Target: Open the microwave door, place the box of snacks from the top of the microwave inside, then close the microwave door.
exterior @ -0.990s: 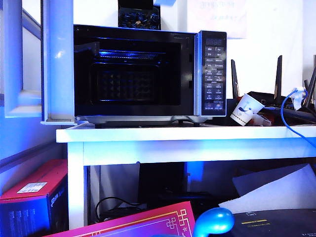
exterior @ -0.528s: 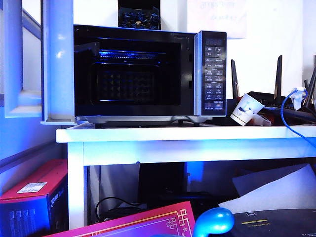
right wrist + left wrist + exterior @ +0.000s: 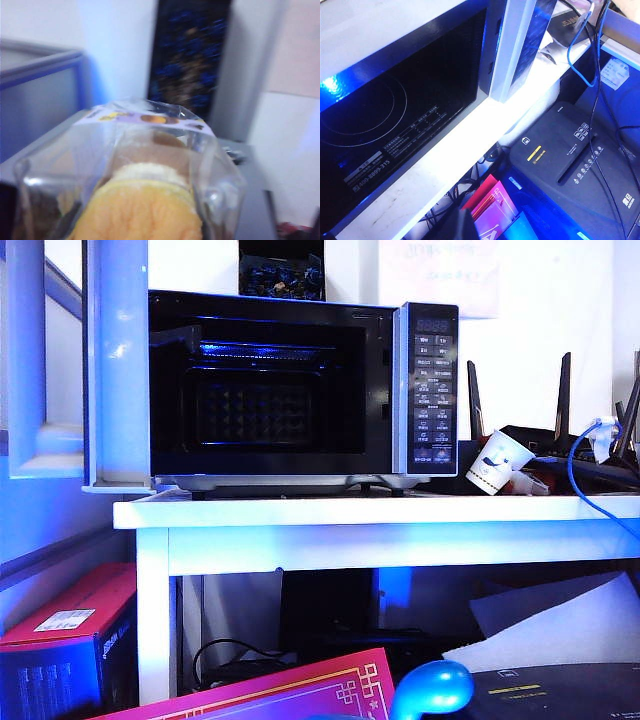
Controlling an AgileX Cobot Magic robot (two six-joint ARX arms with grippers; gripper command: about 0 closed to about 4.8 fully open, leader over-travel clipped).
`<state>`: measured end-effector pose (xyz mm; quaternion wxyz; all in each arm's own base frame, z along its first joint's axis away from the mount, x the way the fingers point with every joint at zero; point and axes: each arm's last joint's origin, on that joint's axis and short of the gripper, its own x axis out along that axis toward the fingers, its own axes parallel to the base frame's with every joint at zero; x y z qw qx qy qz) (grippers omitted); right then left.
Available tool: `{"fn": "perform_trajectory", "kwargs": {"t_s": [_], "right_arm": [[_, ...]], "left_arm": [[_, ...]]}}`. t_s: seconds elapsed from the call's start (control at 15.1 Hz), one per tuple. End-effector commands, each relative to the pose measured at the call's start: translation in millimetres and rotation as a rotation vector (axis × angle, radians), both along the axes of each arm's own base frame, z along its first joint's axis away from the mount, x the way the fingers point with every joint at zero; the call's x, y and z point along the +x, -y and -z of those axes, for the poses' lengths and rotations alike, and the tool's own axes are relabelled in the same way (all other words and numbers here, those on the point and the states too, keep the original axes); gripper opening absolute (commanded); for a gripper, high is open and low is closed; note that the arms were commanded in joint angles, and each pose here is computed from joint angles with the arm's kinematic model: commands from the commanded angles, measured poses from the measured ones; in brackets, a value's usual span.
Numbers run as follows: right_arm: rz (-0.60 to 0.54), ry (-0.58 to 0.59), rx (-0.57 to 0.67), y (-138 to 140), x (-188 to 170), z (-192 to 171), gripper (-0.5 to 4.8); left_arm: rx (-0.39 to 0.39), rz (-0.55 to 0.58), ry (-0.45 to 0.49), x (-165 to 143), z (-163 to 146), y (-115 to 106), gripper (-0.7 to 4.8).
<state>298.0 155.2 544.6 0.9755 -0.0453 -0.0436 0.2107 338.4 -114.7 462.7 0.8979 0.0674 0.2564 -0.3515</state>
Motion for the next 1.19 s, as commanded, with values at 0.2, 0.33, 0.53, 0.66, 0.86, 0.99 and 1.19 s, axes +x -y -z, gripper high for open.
{"fn": "perform_trajectory", "kwargs": {"t_s": [0.2,0.33,0.53,0.66,0.86,0.99,1.19], "right_arm": [[-0.058,0.037,0.013,-2,-1,0,2.60],[-0.061,0.033,0.011,-8,10,14,2.60],[-0.092,0.042,0.020,-16,22,35,2.60],[-0.108,0.049,0.022,-19,28,45,2.61],[-0.147,0.030,0.014,-21,30,61,2.60],[-0.147,0.051,0.023,-20,27,77,2.60],[-0.149,0.058,0.035,-21,29,106,2.60]], "left_arm": [[-0.007,0.004,0.018,-3,-5,-1,-0.06],[-0.007,0.004,0.018,-3,-5,-1,-0.06],[-0.007,0.003,0.018,-3,-5,-1,-0.06],[-0.005,0.005,0.019,-3,-4,-1,-0.06],[-0.005,0.005,0.019,-3,-5,-1,-0.06],[-0.005,0.005,0.020,-3,-5,-1,-0.06],[-0.004,0.003,0.021,-3,-5,-1,-0.06]]}}
